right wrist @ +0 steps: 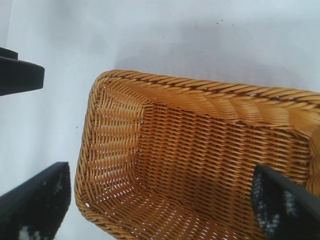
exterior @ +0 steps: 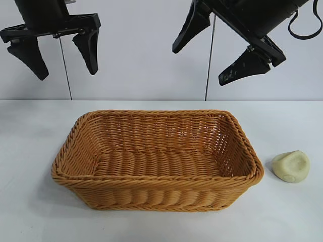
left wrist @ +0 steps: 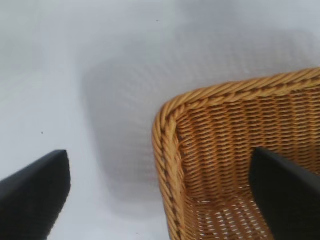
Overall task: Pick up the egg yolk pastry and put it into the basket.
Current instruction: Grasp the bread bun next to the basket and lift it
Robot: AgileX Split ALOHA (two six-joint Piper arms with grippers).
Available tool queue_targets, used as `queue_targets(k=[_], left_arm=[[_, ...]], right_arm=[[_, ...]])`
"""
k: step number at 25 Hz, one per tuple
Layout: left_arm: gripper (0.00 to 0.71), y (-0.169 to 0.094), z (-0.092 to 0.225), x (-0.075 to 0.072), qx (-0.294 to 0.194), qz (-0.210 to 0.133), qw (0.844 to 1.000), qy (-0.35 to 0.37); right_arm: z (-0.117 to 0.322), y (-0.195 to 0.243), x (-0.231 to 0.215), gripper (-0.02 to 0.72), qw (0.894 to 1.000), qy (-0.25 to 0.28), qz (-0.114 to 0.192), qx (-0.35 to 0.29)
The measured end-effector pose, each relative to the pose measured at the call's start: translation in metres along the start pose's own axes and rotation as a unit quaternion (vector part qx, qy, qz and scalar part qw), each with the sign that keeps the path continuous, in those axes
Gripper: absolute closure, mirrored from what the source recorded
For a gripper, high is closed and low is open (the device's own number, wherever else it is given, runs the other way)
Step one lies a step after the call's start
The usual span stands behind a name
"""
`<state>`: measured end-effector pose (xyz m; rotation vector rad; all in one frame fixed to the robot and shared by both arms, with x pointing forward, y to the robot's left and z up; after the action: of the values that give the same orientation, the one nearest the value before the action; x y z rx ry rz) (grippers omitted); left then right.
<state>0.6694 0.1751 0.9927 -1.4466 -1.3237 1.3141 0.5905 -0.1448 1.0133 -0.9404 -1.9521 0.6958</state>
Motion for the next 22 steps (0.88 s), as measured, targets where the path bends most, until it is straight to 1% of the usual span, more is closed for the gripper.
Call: queue_targets(k=[3,5,6,8,9,11,14,16,19,22], left_arm=[[0.015,-0.004,-0.011,0.033,-0.011,-0.024,0.999,-0.025],[0.015,-0.007,-0.018,0.058,-0.018,-0.04,0.998,-0.047],[0.015,-0.009,-0.021,0.069,-0.021,-0.046,0.997,-0.056],[0.015,-0.011,-0.024,0.086,-0.024,-0.052,0.996,-0.074],[0.015,-0.012,-0.025,0.091,-0.024,-0.053,0.995,-0.079],[0.015,-0.013,-0.026,0.094,-0.025,-0.055,0.995,-0.083],[0.015,-0.016,-0.025,0.094,-0.027,-0.052,0.995,-0.083],[0.015,-0.023,-0.019,0.093,-0.029,-0.052,0.995,-0.082],[0.015,-0.039,0.003,0.096,-0.026,-0.06,0.995,-0.077],[0.015,-0.059,0.039,0.099,-0.018,-0.065,0.995,-0.071]], right_arm=[[0.0,0.0,0.0,0.008,1.0,0.0,0.0,0.0],[0.0,0.0,0.0,0.008,1.0,0.0,0.0,0.0],[0.0,0.0,0.0,0.008,1.0,0.0,0.0,0.0],[0.0,0.0,0.0,0.008,1.0,0.0,0.0,0.0],[0.0,0.0,0.0,0.008,1.0,0.0,0.0,0.0],[0.0,0.0,0.0,0.008,1.0,0.0,0.0,0.0],[0.0,0.0,0.0,0.008,1.0,0.0,0.0,0.0],[0.0,0.0,0.0,0.008,1.0,0.0,0.0,0.0],[0.0,0.0,0.0,0.008,1.0,0.0,0.0,0.0],[0.0,0.0,0.0,0.008,1.0,0.0,0.0,0.0]])
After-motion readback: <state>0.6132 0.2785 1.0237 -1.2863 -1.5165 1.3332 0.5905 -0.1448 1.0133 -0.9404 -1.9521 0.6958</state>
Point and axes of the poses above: a point on each arm's last joint axis where the gripper is mounted, y pointing out along that axis toward the gripper, x along the wrist's bending axis when the last joint is at zero, z = x × y, the point moved 4 cm from there along y, pointing out along that axis toward the gripper, and after that the axes turned 12 degrees about -y, right-handed, at the moved point
